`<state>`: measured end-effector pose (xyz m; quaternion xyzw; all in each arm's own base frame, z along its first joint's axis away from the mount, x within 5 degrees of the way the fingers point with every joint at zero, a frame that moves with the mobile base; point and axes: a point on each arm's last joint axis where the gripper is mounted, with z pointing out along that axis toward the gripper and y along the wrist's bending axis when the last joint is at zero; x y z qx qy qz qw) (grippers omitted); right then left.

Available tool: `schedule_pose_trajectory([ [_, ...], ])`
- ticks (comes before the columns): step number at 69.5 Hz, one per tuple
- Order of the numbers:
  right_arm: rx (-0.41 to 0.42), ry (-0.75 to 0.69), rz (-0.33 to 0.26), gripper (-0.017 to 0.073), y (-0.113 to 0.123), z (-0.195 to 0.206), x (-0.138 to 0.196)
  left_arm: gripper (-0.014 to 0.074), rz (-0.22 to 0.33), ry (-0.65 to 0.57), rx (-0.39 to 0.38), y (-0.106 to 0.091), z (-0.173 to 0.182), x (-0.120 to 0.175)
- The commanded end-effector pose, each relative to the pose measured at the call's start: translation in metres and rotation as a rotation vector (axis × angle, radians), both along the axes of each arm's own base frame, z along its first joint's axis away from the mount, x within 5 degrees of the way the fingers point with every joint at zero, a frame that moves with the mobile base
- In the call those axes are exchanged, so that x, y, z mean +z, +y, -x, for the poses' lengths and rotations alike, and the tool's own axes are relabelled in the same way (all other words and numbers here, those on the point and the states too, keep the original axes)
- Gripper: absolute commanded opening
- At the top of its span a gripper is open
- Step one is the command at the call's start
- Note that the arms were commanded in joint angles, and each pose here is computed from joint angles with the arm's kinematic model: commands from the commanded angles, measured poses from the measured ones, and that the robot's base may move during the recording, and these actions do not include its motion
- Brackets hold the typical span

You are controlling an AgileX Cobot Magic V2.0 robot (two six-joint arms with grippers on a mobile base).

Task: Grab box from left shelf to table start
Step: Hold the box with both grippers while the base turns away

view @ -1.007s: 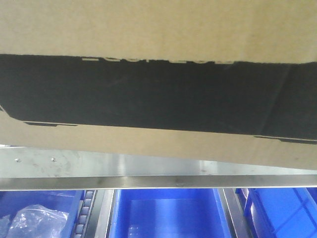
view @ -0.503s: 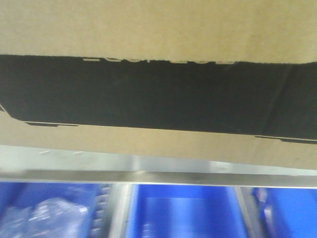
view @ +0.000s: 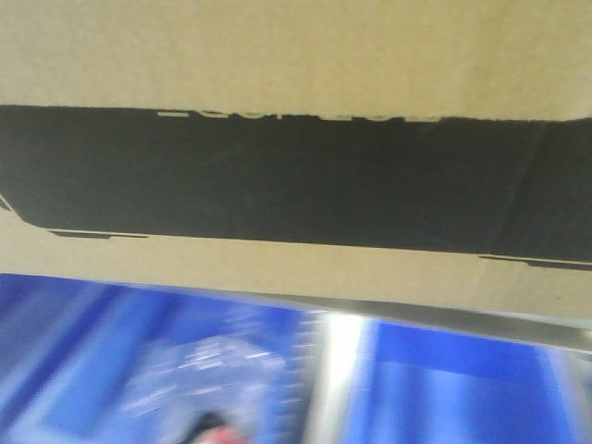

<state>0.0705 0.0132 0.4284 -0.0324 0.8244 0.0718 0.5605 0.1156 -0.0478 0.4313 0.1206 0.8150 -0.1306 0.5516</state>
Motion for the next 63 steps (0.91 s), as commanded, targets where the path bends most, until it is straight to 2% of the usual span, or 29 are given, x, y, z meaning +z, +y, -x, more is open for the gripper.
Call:
schedule_pose_trajectory([
  [1, 0.025, -0.157, -0.039, 0.0057, 0.0028, 0.0004, 0.0214, -0.0096, 0.172, -0.187, -0.054, -0.005, 0.0062, 0.0308],
  [63, 0.025, -0.157, -0.039, 0.0057, 0.0028, 0.0004, 0.0214, -0.0096, 0.172, -0.187, -0.054, -0.005, 0.0062, 0.0308],
])
